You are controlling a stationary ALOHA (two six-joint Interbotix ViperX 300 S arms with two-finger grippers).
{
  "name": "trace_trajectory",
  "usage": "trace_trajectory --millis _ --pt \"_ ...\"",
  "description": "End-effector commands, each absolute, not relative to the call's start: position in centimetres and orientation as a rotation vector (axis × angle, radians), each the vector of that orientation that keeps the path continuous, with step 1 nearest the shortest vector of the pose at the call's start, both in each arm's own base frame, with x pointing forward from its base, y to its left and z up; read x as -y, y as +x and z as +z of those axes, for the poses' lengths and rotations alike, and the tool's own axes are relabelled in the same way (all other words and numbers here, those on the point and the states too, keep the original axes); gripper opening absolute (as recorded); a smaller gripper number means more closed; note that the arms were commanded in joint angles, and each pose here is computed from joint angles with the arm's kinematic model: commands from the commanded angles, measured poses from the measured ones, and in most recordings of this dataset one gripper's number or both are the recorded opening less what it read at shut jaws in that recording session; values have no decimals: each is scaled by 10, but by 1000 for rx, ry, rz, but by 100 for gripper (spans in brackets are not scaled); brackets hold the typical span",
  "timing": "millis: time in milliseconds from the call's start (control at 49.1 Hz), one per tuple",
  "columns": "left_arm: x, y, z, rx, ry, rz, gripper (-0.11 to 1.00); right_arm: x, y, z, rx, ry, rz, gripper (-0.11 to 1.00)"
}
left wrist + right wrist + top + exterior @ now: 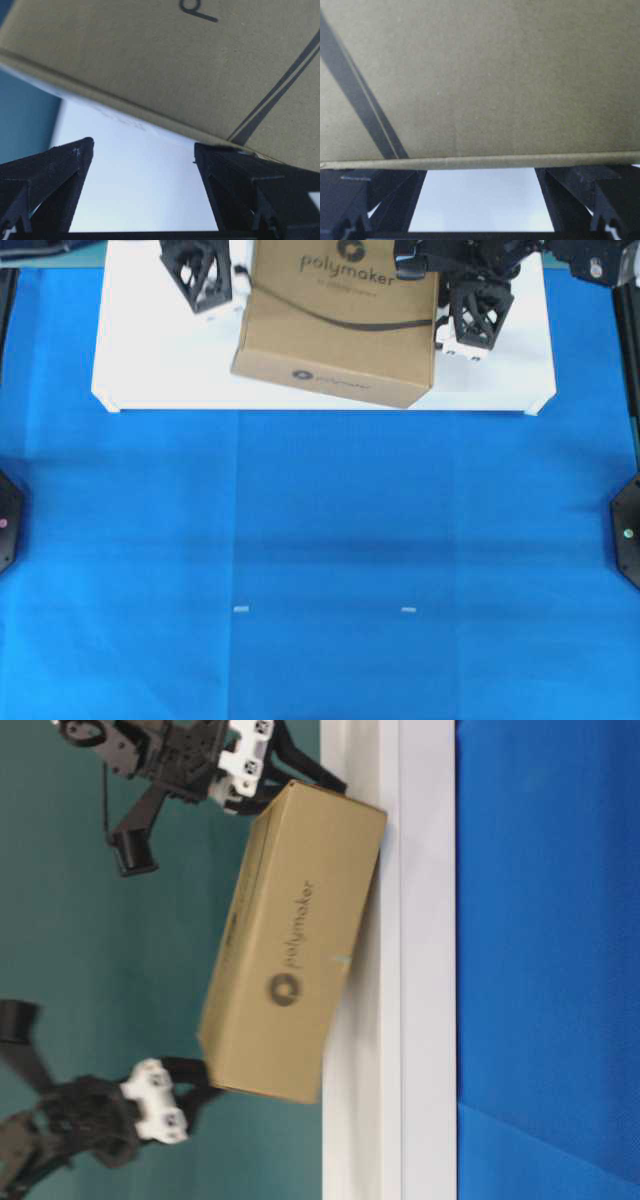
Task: Place the cardboard box on the stand after clamping it between your arms.
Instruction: 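Lower the clamped box onto the white stand top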
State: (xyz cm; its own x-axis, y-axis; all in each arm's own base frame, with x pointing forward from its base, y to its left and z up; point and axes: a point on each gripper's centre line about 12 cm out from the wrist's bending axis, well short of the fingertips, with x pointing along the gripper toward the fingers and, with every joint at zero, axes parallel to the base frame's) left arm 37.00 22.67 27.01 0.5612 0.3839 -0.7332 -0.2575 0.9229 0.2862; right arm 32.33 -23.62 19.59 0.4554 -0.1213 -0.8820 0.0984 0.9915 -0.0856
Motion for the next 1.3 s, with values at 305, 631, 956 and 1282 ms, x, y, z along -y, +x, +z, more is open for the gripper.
trace_trajectory --millis 305,631,956,1282 --pt "-222 401 285 -751 162 377 81 245 368 278 -801 -98 -219 98" --pt "-227 400 279 -766 148 386 81 251 367 255 -854 -68 -209 98" --pt "-236 390 257 -811 122 402 81 264 355 238 -895 -78 -216 98" --pt "-241 364 245 -856 100 427 81 281 330 231 -929 -57 -257 98"
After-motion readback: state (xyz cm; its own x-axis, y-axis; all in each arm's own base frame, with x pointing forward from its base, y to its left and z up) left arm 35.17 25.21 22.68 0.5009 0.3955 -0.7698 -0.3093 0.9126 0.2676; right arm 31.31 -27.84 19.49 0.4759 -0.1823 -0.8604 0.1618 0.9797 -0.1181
